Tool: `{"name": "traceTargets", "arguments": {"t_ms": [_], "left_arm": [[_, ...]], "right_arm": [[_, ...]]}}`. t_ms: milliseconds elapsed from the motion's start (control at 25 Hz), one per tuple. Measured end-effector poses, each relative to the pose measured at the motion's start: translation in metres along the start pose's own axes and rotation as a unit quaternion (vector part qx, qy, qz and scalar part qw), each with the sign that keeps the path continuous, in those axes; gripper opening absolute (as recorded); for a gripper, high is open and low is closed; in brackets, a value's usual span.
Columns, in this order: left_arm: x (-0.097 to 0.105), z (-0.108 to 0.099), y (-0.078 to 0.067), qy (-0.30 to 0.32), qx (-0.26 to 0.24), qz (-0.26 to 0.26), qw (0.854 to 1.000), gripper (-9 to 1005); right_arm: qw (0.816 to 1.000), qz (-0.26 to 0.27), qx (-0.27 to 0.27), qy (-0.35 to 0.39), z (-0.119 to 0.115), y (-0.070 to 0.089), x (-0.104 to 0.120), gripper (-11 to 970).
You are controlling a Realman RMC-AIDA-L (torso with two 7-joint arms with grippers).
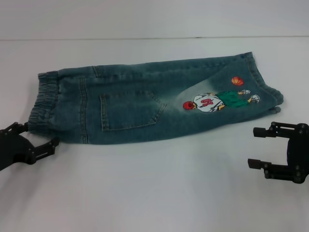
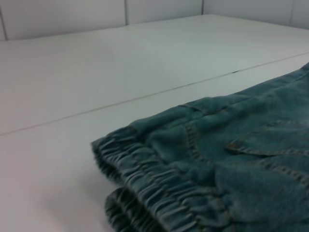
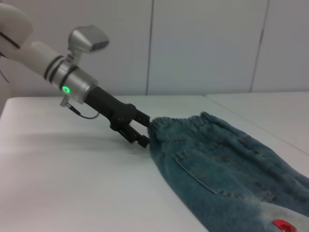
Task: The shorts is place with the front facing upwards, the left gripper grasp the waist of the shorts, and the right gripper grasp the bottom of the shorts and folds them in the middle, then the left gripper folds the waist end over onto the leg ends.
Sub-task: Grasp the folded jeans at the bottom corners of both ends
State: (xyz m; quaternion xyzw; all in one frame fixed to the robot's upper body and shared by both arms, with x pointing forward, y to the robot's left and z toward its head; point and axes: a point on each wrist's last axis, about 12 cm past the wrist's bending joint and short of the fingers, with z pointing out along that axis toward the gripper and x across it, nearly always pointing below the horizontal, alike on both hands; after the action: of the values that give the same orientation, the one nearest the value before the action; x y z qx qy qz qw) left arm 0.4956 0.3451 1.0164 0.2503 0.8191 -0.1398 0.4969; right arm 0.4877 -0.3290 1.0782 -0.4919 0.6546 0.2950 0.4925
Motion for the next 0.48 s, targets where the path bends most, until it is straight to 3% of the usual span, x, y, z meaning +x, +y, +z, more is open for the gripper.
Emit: {"name": "traceTargets", "arguments": {"t_ms": [400,480], "left_arm": [[-0.0037,0.0012,-0.0006,-0.002,0.009,0.009,1.0,755],[-0.0042,0.0013,-0.0005,-0.002,0.009,0.009,1.0,511]], "right_arm": [[1.0,0.007,0.014,0.009,0.0002,-0.0007,0.0033,724],[1.0,0.007,0.013,0.009,0.0004,-0.0006,0.0033,723]]}}
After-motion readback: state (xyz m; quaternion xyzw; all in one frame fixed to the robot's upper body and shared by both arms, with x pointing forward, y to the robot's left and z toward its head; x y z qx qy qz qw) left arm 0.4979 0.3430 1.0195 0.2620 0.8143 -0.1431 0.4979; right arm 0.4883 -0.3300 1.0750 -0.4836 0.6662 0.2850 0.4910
